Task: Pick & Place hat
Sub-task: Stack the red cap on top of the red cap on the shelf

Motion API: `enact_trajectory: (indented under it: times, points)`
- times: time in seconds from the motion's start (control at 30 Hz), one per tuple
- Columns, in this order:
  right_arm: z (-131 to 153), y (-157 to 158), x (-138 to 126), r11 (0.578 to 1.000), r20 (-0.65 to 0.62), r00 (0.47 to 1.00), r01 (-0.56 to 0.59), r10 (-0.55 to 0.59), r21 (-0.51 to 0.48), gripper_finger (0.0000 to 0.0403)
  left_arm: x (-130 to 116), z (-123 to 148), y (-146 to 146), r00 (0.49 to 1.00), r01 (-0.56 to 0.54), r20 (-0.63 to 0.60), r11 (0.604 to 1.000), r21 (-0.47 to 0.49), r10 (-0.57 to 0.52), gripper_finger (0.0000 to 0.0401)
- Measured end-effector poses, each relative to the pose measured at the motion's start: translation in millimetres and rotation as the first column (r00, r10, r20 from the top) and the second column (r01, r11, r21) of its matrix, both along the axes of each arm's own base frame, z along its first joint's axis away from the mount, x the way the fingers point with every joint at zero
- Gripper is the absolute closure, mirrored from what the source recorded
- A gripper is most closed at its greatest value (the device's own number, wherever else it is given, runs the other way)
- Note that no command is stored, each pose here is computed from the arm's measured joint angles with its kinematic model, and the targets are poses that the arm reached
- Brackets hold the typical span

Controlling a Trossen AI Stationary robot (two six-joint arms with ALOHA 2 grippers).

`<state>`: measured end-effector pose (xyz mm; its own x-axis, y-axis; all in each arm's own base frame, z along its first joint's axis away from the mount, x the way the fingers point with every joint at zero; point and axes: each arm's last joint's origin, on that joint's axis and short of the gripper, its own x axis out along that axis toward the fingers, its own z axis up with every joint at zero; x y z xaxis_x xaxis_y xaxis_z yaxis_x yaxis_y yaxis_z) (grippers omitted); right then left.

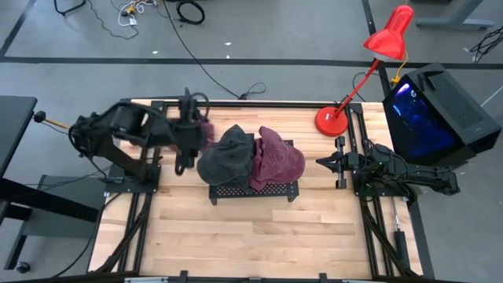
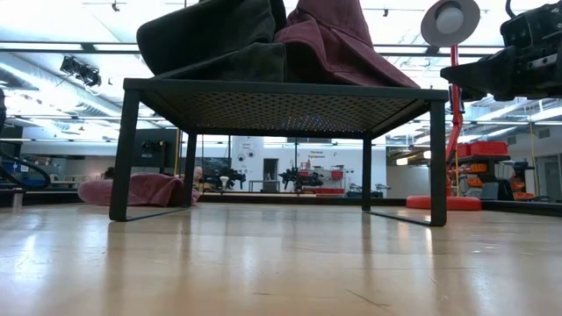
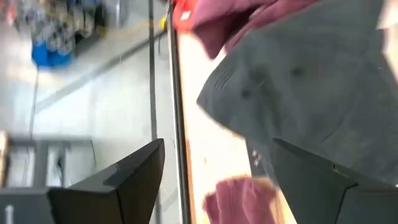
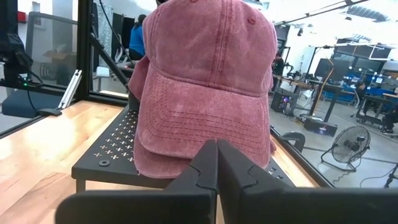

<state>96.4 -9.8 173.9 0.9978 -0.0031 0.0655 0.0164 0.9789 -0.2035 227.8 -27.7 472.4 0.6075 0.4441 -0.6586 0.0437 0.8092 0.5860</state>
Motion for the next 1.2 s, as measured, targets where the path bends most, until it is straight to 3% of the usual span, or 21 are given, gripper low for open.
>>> enact_trajectory:
  times: [0.2,0.37,0.8,1.0,1.2]
  points:
    - [0,0,0,1.0,0.0,1.0,0.0,0.0,0.0,0.0399,-14,-2,35,0.963,-0.268,-0.01,0.96,-0.084,0.268,0.0106]
    - [0,0,0,1.0,0.0,1.0,-0.001,0.001,0.0,0.0399,-27,3,56,0.924,-0.377,0.022,0.918,-0.124,0.382,0.0106]
    - [0,0,0,1.0,0.0,1.0,0.0,0.0,0.0,0.0399,-33,1,93,0.852,-0.506,0.011,0.829,-0.237,0.523,0.0106]
    - [0,0,0,1.0,0.001,1.0,-0.001,0.001,0.0,0.0399,-32,-23,106,0.827,-0.54,-0.014,0.786,-0.299,0.563,0.0106]
    - [0,0,0,1.0,0.0,1.0,0.0,0.0,0.0,0.0399,-42,-44,126,0.733,-0.631,0.013,0.687,-0.361,0.68,0.0106]
